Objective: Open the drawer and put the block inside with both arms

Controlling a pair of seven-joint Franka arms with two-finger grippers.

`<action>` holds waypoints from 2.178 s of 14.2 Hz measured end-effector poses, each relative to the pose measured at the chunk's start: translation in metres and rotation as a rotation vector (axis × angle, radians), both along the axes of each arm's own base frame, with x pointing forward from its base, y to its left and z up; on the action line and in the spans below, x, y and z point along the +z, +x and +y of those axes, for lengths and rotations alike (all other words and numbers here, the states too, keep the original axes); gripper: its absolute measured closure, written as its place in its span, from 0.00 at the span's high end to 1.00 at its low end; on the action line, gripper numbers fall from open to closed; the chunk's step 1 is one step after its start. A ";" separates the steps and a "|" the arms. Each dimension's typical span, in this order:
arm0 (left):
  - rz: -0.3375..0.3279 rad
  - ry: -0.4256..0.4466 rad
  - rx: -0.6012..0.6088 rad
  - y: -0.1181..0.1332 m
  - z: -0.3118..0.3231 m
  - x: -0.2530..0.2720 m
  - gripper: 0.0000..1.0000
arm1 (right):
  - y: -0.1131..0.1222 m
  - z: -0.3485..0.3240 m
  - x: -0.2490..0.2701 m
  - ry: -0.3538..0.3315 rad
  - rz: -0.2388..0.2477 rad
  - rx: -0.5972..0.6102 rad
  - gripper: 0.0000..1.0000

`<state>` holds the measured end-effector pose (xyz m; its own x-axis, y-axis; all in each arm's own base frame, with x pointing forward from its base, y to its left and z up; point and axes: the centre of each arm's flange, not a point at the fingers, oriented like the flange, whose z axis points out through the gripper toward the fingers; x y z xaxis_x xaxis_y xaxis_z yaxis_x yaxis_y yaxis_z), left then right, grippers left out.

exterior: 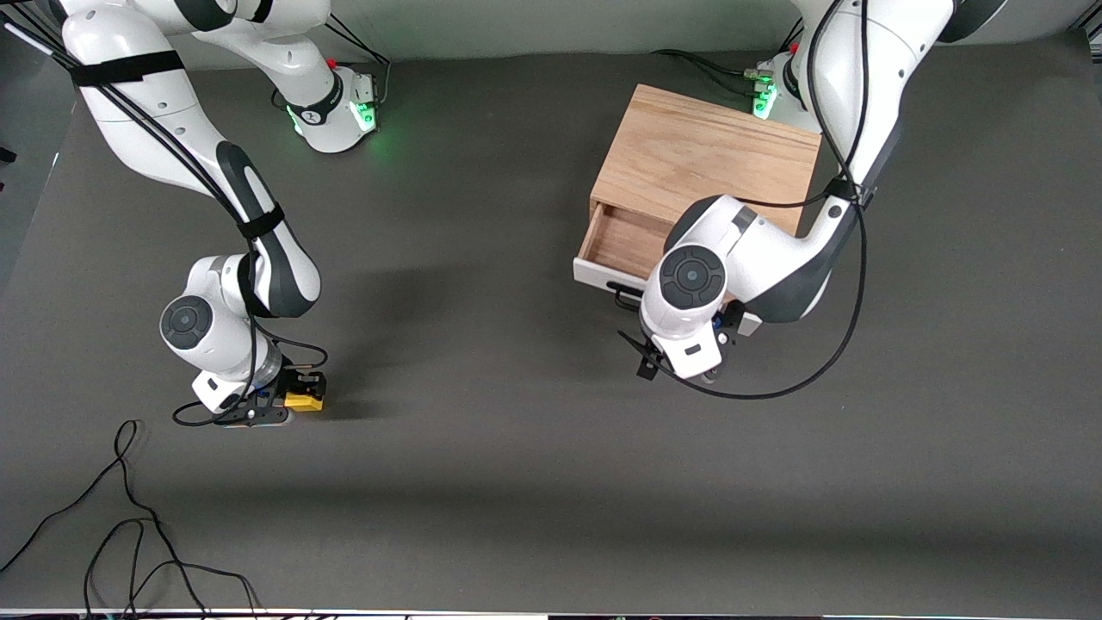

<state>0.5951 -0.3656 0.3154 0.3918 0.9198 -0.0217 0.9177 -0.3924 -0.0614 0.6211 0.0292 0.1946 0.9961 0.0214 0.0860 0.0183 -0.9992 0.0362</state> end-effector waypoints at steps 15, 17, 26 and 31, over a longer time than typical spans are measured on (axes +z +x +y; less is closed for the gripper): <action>-0.218 0.002 -0.095 0.078 0.061 0.111 1.00 | 0.038 0.025 0.151 0.008 0.152 0.017 0.55; -0.161 -0.010 -0.158 0.089 0.114 0.139 1.00 | 0.044 0.037 0.191 0.009 0.186 0.010 0.55; 0.105 -0.066 -0.568 0.053 0.292 0.222 1.00 | -0.005 0.259 0.323 0.036 0.173 -0.158 0.55; 0.162 -0.138 -0.815 0.020 0.351 0.241 1.00 | -0.064 0.415 0.338 0.147 0.131 -0.278 0.55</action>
